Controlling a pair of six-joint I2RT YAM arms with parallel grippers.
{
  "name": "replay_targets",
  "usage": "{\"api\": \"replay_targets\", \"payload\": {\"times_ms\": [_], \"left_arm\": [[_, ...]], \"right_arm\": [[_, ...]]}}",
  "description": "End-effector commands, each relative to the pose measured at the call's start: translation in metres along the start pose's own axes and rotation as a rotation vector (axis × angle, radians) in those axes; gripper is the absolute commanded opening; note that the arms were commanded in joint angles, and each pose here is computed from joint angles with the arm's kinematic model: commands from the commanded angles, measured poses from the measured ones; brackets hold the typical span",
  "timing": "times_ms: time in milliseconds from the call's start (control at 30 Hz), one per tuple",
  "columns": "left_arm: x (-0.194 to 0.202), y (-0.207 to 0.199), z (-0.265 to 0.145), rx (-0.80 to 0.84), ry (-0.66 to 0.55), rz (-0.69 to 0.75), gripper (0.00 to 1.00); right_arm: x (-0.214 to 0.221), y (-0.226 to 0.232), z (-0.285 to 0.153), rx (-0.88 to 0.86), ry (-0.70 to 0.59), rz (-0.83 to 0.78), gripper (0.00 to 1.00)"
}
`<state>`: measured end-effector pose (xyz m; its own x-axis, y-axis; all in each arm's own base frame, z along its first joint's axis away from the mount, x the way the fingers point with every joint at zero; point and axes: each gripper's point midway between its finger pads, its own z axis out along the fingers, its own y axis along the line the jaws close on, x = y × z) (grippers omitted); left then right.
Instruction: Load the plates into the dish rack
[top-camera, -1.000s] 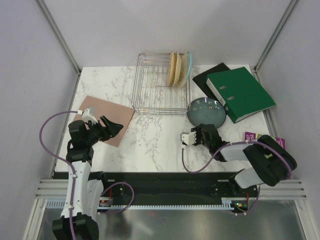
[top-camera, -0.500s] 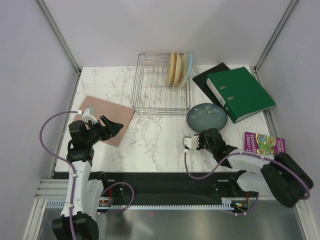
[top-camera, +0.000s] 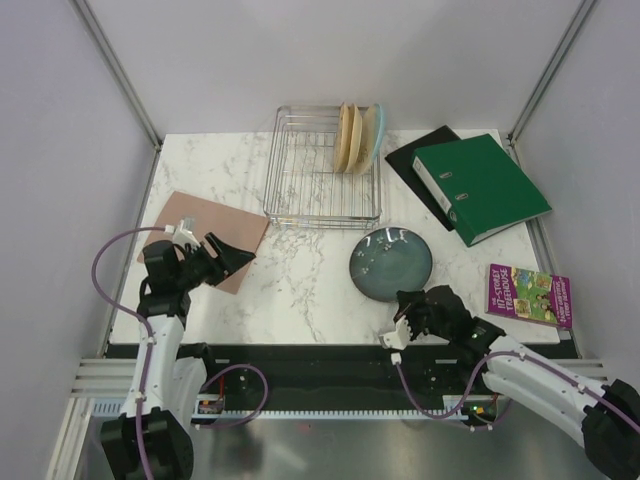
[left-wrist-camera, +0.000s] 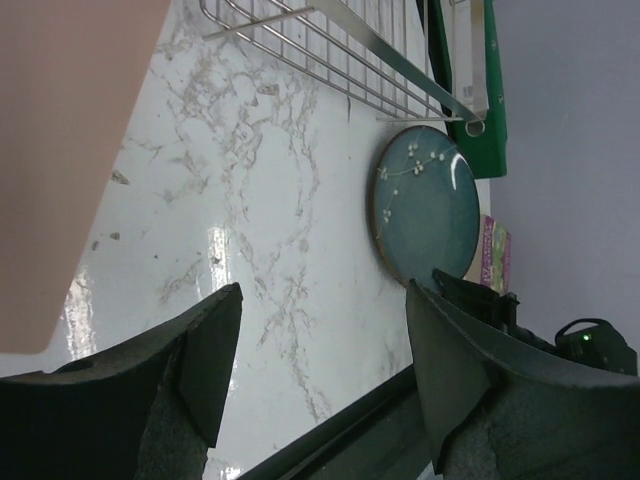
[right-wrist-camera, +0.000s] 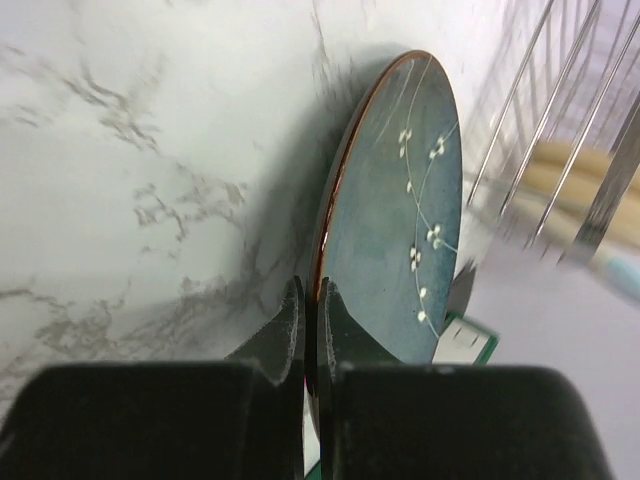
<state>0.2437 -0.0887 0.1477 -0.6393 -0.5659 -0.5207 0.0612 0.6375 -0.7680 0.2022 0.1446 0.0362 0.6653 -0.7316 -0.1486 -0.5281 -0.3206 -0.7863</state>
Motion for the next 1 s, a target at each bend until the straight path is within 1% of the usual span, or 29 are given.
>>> {"api": "replay_targets", "payload": {"times_ms": [0,33,67,100,167,200,333,367,400,467,533,567,633,667,733,767,800,867,900,933,967], "left_arm": [[0.009,-0.020,-0.001,0.099,0.064,-0.047,0.73],[0.011,-0.020,-0.001,0.100,0.072,-0.053,0.73],[0.012,-0.019,-0.001,0.095,0.076,-0.058,0.73],[0.013,-0.018,0.000,0.092,0.078,-0.059,0.73],[0.011,-0.018,0.000,0.088,0.073,-0.049,0.73],[0.010,-0.018,0.001,0.084,0.075,-0.050,0.73],[0.004,-0.019,0.002,0.077,0.062,-0.037,0.73],[0.003,-0.020,0.002,0.078,0.060,-0.035,0.73],[0.002,-0.021,0.001,0.082,0.059,-0.024,0.73],[0.000,-0.023,0.000,0.081,0.061,-0.020,0.73],[0.002,-0.023,0.000,0.082,0.070,-0.016,0.73],[0.001,-0.024,0.000,0.085,0.071,-0.014,0.73],[0.002,-0.022,0.001,0.081,0.079,-0.016,0.73],[0.004,-0.020,0.002,0.077,0.086,-0.023,0.73],[0.010,-0.021,0.005,0.081,0.111,-0.016,0.73],[0.014,-0.021,0.007,0.085,0.128,-0.003,0.73],[0.018,-0.022,0.010,0.094,0.143,0.035,0.72],[0.035,-0.028,0.016,0.120,0.206,0.107,0.72],[0.044,-0.030,0.019,0.136,0.234,0.169,0.72],[0.057,-0.032,0.022,0.144,0.278,0.196,0.72],[0.065,-0.031,0.024,0.145,0.303,0.206,0.72]], "right_arm": [[-0.052,0.038,0.014,-0.131,-0.304,-0.202,0.00],[-0.055,0.038,0.016,-0.134,-0.321,-0.226,0.00],[-0.056,0.047,0.019,-0.177,-0.338,-0.260,0.00],[-0.063,0.045,0.020,-0.186,-0.376,-0.279,0.00],[-0.069,0.057,0.018,-0.250,-0.424,-0.298,0.00],[-0.076,0.061,0.016,-0.275,-0.471,-0.339,0.00],[-0.093,0.058,0.012,-0.257,-0.565,-0.358,0.03],[-0.096,0.051,0.012,-0.241,-0.572,-0.350,0.18],[-0.098,0.047,0.012,-0.230,-0.583,-0.339,0.29],[-0.100,0.033,0.015,-0.182,-0.576,-0.299,0.45],[-0.097,0.028,0.017,-0.166,-0.555,-0.297,0.51],[-0.094,0.021,0.018,-0.157,-0.532,-0.291,0.56],[-0.089,0.015,0.018,-0.153,-0.496,-0.239,0.57],[-0.086,0.007,0.017,-0.140,-0.466,-0.216,0.61],[-0.080,0.003,0.010,-0.157,-0.426,-0.137,0.65],[-0.077,-0.008,0.006,-0.150,-0.394,-0.126,0.67],[-0.074,0.004,-0.002,-0.221,-0.379,-0.087,0.68],[-0.074,-0.013,-0.017,-0.201,-0.353,-0.020,0.69],[-0.072,-0.005,-0.025,-0.249,-0.331,0.017,0.70],[-0.071,-0.015,-0.032,-0.212,-0.320,0.048,0.70],[-0.073,-0.031,-0.040,-0.174,-0.304,0.184,0.71]]}}
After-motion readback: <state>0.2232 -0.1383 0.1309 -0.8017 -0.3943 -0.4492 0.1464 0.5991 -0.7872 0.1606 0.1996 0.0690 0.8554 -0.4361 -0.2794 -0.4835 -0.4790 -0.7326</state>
